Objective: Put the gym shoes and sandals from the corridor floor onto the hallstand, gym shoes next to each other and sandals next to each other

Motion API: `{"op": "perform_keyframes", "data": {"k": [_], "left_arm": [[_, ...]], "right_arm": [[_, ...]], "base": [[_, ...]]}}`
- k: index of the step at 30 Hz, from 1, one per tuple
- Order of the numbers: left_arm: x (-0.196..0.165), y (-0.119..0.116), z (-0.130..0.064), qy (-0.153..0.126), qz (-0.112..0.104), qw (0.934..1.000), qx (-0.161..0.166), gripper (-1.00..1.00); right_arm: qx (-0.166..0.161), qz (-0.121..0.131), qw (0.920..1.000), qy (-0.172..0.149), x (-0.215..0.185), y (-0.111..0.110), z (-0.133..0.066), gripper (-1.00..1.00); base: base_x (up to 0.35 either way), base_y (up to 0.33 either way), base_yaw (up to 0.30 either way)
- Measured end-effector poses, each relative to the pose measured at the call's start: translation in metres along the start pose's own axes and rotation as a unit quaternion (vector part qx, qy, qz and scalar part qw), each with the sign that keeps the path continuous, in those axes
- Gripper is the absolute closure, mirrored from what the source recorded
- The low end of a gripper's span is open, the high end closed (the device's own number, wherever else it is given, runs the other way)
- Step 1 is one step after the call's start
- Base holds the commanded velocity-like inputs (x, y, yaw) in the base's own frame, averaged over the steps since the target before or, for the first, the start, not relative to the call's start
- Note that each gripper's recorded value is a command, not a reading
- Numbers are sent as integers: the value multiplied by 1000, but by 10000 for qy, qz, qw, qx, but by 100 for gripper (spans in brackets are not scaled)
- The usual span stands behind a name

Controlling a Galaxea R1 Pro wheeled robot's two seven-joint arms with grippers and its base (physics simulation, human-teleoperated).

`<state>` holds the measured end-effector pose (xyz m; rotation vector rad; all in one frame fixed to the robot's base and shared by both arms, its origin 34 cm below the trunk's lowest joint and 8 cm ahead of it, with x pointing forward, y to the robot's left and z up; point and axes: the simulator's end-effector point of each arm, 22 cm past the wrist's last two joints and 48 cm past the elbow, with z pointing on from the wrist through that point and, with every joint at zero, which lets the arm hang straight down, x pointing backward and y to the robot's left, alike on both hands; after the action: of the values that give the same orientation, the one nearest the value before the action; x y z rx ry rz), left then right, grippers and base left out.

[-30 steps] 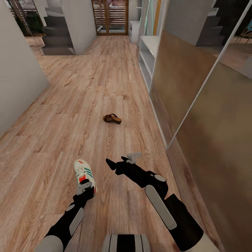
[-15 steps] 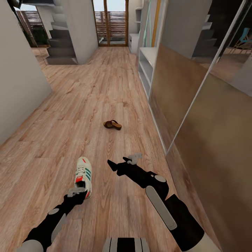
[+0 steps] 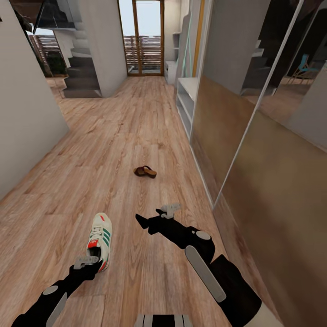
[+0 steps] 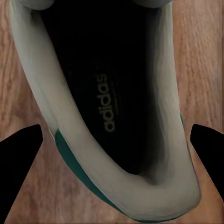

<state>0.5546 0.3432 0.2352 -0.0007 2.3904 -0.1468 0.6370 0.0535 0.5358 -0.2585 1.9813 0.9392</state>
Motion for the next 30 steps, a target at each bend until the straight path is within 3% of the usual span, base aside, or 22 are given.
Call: {"op": "perform_keyframes", "data": {"k": [17, 25, 30], "left_arm": [[-47, -7, -25, -133, 6, 9999, 21, 100], [-54, -8, -26, -206, 16, 9998, 26, 100], [-61, -8, -28, -299, 31, 9995, 9, 100]], "right_arm": [[-125, -159, 9998, 48, -34, 33, -6, -100], [-133, -206, 9997, 9, -39, 36, -9, -100], [-72, -214, 9997, 63, -34, 32, -8, -100]], "base": [[0, 0, -65], [1, 0, -65], [240, 16, -65]]}}
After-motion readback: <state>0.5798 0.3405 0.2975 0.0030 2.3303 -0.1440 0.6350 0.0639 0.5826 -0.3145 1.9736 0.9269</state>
